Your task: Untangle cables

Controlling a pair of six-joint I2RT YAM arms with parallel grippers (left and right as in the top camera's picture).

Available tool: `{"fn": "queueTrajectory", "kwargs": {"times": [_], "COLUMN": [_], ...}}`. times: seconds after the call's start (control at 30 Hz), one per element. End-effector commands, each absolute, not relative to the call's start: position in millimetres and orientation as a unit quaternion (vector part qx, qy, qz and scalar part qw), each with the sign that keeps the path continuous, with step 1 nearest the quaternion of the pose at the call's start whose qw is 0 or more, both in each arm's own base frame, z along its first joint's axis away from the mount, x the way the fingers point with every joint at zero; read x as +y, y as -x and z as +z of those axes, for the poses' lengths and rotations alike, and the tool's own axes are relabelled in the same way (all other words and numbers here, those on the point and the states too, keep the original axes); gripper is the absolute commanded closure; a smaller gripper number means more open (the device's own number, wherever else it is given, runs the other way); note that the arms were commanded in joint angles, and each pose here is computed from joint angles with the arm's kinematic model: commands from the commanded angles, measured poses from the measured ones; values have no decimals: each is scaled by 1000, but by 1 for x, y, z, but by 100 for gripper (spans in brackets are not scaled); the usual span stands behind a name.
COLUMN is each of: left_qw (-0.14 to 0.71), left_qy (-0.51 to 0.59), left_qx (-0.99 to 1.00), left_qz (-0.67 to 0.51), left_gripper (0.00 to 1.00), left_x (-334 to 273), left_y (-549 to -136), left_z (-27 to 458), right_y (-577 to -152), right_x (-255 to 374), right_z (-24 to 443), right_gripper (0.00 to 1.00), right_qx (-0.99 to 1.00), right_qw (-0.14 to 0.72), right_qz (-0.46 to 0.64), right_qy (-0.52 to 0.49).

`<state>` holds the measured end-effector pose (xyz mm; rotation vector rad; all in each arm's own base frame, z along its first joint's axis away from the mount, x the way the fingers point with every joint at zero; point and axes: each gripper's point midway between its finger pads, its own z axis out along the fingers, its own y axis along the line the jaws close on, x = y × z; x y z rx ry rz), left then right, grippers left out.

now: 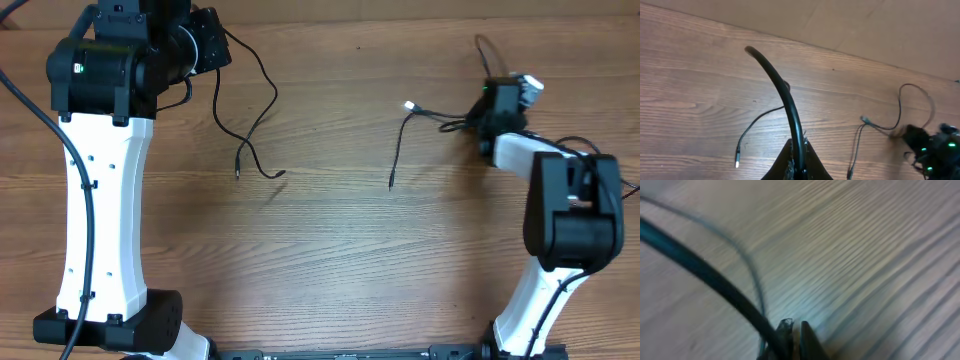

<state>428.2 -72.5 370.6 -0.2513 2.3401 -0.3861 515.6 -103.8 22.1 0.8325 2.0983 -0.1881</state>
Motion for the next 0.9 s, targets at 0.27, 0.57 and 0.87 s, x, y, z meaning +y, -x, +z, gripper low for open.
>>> {"fn": "queueTrajectory", "kwargs": {"times": [0.27,0.57,0.87], "left_qw": [374,371,365], "left_qy": [102,109,110], "left_qx": [910,910,913], "left_qz": [-144,-147,-149], "left_gripper": [96,96,96], "left_x": [-68,-68,-72], "left_y": [-429,-428,-426], "left_z": [373,373,371], "right_y": [-542,-602,-603], "right_x": [-205,-245,-243], "right_z": [86,182,163], "right_gripper": [96,96,96], "right_qx": [786,756,791], "right_qw": [521,578,523], "right_qz": [-102,-123,-113], "right_qy": [-316,-280,-295]}}
